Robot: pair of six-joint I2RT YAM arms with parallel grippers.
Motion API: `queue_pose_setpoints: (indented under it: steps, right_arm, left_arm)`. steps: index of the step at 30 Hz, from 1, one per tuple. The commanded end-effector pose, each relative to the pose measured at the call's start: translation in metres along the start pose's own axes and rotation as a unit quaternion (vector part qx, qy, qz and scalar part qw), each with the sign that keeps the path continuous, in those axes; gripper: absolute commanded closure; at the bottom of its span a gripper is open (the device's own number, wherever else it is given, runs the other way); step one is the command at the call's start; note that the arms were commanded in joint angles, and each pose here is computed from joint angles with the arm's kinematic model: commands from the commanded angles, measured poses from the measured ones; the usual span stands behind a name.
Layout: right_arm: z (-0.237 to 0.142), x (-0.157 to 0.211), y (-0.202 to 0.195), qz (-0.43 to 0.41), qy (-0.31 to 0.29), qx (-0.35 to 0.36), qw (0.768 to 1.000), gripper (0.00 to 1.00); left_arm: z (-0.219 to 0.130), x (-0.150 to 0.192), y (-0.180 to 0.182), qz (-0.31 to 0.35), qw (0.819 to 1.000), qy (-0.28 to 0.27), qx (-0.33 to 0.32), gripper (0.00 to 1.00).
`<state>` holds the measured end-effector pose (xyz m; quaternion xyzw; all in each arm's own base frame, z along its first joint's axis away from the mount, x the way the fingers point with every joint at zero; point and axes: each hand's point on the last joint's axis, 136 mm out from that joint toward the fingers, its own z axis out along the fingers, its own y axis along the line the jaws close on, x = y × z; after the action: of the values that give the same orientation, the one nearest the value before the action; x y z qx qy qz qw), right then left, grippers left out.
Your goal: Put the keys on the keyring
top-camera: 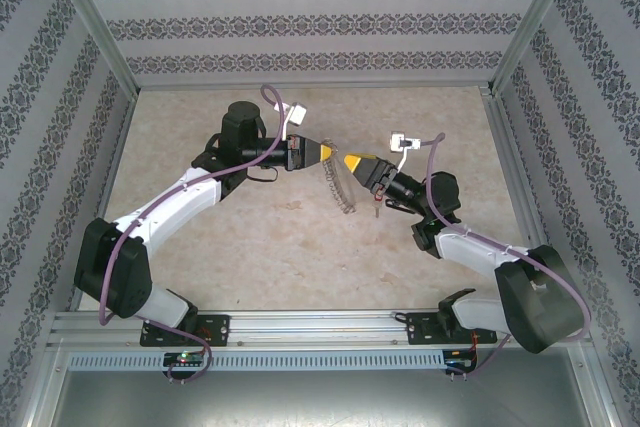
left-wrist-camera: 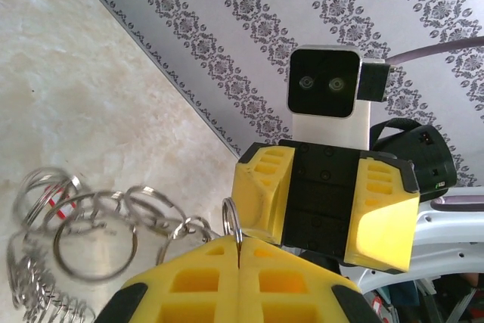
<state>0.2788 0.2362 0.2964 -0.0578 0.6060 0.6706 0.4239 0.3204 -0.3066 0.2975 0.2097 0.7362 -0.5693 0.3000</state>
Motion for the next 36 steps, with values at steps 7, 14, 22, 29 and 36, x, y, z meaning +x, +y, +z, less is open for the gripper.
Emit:
queue_pose_setpoints:
  steps: [7, 14, 22, 29, 36]
  right_arm:
    - [0.012, -0.008, 0.006, -0.007, -0.002, -0.019, 1.0, 0.6]
    - [0.018, -0.01, 0.004, -0.007, 0.001, -0.021, 1.0, 0.6]
    - [0.022, -0.012, 0.002, -0.007, 0.003, -0.022, 1.0, 0.61]
    - [0.026, -0.012, 0.003, -0.005, 0.008, -0.03, 1.0, 0.65]
    - [0.029, -0.008, 0.009, -0.009, 0.021, -0.042, 0.999, 0.72]
  left_arm:
    - [0.001, -0.007, -0.013, 0.022, 0.999, -0.007, 0.032, 1.0]
    - [0.001, -0.001, -0.015, 0.025, 0.999, 0.008, 0.043, 1.0]
    - [0.002, 0.001, -0.018, 0.026, 0.998, 0.013, 0.05, 1.0]
    - [0.003, 0.003, -0.017, 0.024, 0.998, 0.017, 0.049, 1.0]
    - [0.004, 0.003, -0.013, 0.022, 0.999, 0.016, 0.046, 1.0]
